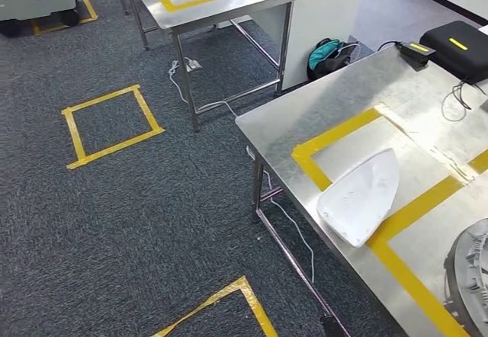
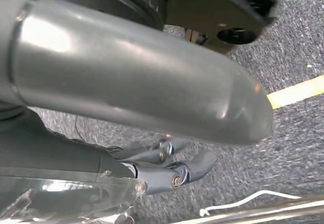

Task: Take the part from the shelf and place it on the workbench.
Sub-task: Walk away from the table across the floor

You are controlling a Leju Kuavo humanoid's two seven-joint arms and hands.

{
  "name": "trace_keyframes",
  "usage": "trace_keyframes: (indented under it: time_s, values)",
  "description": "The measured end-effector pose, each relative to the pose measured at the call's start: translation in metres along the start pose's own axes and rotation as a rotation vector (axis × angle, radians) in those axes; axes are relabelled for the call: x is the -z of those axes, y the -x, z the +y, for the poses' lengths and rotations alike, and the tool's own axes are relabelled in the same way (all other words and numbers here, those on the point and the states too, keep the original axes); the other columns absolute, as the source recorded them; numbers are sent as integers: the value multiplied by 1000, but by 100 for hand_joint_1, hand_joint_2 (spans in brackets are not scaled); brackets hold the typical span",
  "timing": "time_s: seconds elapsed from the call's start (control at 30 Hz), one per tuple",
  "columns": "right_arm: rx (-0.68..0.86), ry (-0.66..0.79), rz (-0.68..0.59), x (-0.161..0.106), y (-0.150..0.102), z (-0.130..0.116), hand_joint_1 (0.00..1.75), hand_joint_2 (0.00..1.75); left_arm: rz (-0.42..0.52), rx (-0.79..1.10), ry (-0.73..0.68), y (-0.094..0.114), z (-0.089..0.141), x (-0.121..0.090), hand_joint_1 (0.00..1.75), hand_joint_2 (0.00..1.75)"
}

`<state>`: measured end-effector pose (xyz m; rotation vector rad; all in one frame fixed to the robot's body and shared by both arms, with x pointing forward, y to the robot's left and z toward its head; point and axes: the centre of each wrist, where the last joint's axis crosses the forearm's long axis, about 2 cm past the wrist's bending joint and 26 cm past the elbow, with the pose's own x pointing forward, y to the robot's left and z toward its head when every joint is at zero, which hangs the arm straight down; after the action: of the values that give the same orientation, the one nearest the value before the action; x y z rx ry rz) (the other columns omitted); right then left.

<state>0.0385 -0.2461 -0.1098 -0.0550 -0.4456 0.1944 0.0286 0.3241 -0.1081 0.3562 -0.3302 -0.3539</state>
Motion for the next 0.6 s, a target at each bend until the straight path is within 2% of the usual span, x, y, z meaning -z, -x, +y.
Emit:
trace_keyframes:
  time_s: [0.6]
  values:
    - [33,12,-1,-1,1,5,0,0,-74,-43,20,-8,-15,-2,0,0]
